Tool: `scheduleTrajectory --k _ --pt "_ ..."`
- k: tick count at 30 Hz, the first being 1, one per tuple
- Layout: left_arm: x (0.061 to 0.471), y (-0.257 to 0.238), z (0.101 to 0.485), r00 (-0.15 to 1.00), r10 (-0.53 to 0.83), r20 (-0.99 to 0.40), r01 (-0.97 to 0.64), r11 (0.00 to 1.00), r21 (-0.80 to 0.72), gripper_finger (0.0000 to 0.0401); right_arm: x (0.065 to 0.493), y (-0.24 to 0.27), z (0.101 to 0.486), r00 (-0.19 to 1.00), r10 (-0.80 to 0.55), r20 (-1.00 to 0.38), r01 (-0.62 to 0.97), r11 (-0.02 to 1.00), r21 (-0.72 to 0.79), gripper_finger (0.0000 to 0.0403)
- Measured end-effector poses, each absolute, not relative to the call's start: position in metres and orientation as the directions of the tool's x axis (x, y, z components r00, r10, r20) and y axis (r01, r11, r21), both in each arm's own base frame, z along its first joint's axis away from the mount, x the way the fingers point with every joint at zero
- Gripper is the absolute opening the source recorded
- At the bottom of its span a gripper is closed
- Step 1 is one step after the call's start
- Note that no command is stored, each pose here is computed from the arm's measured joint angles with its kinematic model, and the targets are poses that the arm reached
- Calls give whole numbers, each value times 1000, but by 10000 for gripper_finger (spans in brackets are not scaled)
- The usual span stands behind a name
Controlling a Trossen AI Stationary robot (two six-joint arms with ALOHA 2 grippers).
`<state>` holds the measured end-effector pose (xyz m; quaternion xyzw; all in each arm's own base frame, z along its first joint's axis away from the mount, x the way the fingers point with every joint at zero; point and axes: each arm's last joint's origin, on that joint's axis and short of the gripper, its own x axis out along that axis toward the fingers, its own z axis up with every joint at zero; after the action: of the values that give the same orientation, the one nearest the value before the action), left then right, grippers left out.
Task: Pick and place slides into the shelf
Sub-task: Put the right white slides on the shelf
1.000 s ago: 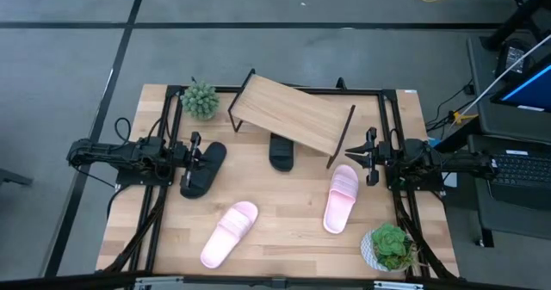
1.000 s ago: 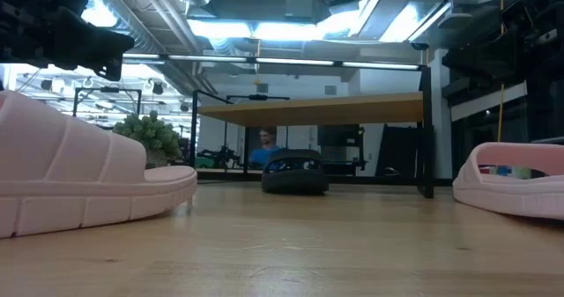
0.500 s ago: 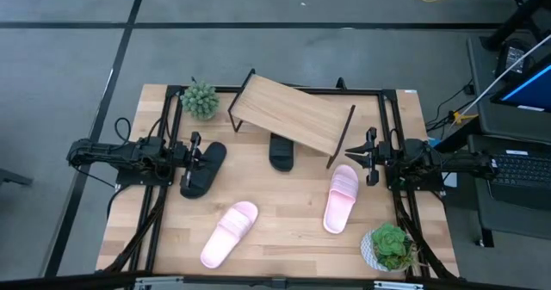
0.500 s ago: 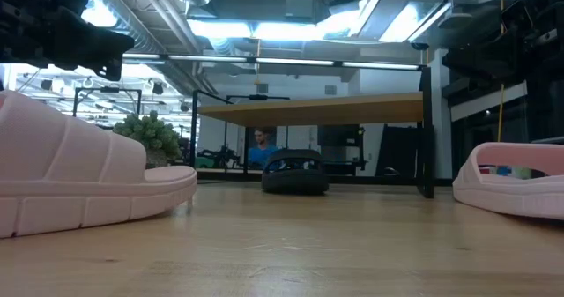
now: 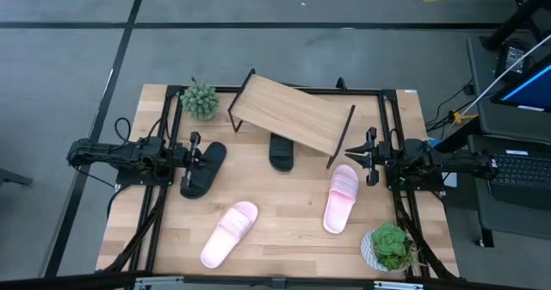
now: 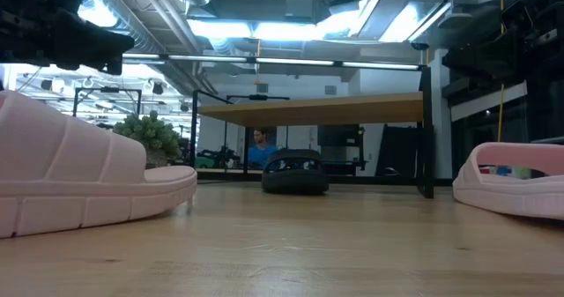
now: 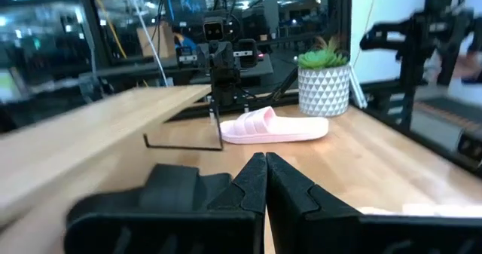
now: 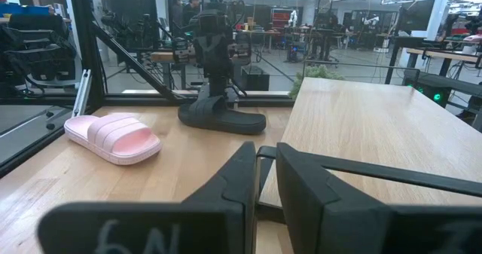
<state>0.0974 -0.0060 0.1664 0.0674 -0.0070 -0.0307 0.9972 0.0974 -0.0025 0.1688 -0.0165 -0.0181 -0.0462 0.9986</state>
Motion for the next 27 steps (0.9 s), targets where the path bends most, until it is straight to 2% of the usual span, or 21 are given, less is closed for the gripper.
scheduleTrajectory --k 15,27 --pt "97 -6 167 998 -63 11 60 984 168 0 97 -3 169 995 -91 37 93 995 -31 58" --pt "97 -6 167 998 -63 15 61 992 110 0 97 -2 169 995 -91 38 91 996 -4 58"
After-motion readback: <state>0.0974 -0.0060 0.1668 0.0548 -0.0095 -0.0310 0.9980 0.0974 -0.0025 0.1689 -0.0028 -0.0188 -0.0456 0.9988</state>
